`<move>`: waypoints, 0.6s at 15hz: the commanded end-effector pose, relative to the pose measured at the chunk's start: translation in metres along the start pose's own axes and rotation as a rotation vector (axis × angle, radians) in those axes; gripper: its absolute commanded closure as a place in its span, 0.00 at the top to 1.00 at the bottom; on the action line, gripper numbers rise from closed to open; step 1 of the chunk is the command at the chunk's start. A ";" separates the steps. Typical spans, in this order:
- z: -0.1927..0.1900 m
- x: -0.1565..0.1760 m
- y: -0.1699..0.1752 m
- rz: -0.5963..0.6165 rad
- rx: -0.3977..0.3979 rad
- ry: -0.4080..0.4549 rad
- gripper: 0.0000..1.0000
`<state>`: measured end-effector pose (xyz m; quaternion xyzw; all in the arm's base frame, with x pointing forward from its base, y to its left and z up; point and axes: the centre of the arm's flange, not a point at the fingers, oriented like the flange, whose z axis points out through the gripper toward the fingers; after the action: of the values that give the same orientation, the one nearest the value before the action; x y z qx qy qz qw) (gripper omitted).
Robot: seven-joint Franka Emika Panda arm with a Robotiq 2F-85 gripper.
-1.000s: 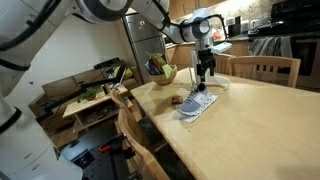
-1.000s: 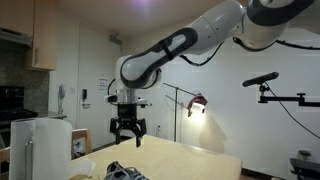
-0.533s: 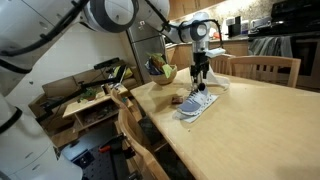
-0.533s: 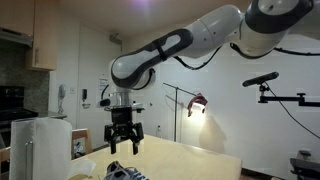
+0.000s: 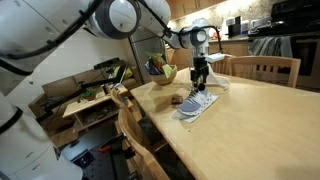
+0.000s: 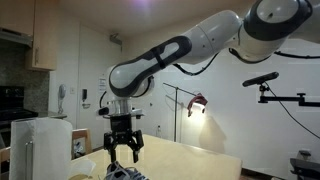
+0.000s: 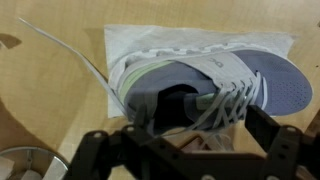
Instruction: Move the sneaker to the right side of the table
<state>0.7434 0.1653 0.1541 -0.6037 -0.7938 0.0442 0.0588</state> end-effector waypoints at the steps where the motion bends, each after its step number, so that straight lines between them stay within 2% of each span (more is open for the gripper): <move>1: 0.011 0.006 0.024 -0.008 -0.029 -0.091 1.00; 6: 0.019 0.014 0.032 -0.015 -0.073 -0.247 1.00; 9: 0.021 0.019 0.036 -0.017 -0.084 -0.282 1.00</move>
<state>0.7532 0.1856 0.1297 -0.5794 -0.8081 0.0950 -0.0470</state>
